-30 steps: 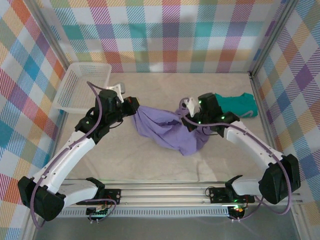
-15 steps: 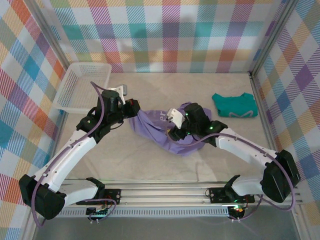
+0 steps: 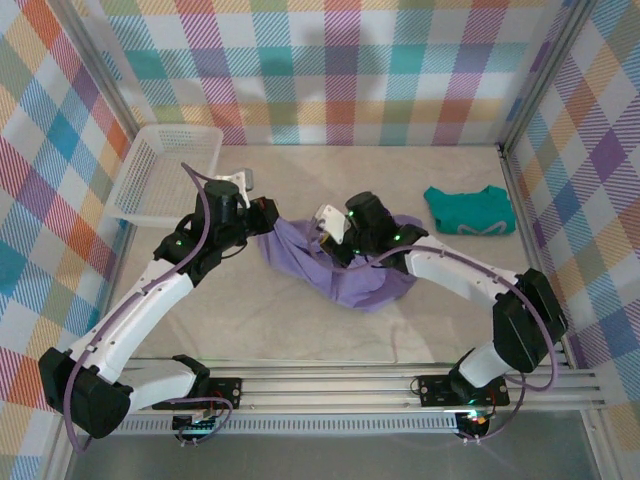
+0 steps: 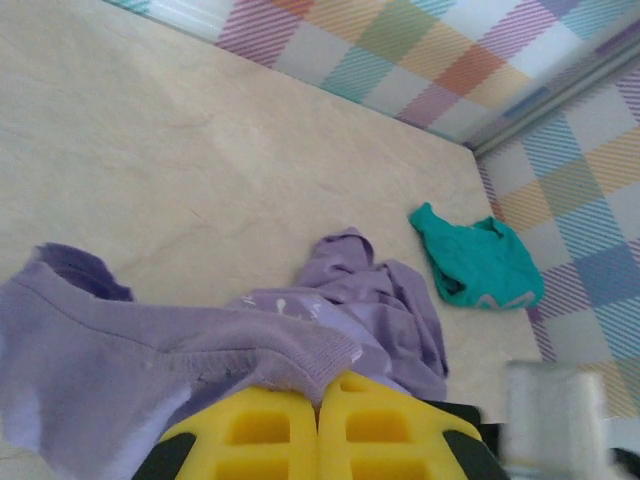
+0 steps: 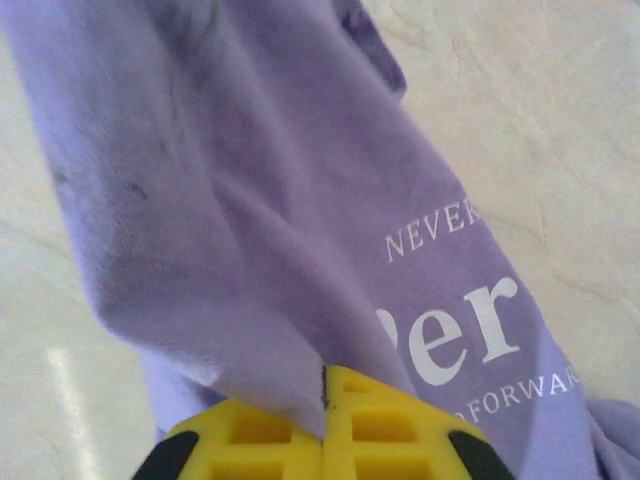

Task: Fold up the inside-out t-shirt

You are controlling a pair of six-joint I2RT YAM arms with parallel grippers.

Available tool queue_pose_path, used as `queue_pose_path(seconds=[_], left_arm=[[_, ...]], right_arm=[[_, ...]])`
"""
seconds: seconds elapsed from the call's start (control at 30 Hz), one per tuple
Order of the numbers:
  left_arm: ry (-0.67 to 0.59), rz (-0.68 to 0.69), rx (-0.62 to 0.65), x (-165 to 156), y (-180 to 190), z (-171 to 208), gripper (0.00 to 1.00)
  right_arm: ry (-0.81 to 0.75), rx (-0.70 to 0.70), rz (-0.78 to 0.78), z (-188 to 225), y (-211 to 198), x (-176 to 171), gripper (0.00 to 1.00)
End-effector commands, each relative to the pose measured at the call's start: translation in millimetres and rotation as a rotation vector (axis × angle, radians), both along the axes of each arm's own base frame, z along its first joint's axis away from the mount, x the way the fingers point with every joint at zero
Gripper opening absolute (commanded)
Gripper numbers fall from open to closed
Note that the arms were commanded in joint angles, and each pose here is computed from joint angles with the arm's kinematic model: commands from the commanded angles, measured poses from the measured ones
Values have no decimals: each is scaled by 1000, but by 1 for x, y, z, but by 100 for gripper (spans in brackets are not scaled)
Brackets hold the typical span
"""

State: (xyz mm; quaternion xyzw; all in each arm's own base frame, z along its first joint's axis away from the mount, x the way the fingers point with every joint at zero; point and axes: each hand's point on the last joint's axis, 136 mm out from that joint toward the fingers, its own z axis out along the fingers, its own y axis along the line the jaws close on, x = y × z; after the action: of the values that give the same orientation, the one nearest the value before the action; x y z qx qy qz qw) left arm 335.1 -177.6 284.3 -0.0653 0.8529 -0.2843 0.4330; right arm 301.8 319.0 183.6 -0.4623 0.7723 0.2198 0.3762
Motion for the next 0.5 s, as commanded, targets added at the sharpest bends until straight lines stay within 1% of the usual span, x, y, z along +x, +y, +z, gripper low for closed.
queue_pose_path(seconds=[0.0,0.07,0.1,0.17,0.2,0.27,0.33,0.4,0.47], left_arm=[[-10,165,161,28,36,-27,0],[25,219,281,41,48,-46,1],[44,216,323,45,49,-52,4],[84,193,377,45,47,-65,21],[82,183,384,42,45,-66,30],[63,152,378,27,39,-68,47],[35,86,340,9,24,-67,59],[8,2,293,-10,5,-68,67],[-20,-113,221,-28,-24,-67,70]], right_arm=[[320,259,16,37,2,-23,0],[449,368,19,45,1,-30,0],[496,400,16,48,2,-31,0],[590,444,-28,48,1,-26,0],[620,464,-42,48,1,-22,0],[681,501,-77,45,-1,-11,0],[726,512,-98,40,-1,-3,0],[754,509,-118,34,-1,3,0],[770,508,-138,31,-5,11,0]])
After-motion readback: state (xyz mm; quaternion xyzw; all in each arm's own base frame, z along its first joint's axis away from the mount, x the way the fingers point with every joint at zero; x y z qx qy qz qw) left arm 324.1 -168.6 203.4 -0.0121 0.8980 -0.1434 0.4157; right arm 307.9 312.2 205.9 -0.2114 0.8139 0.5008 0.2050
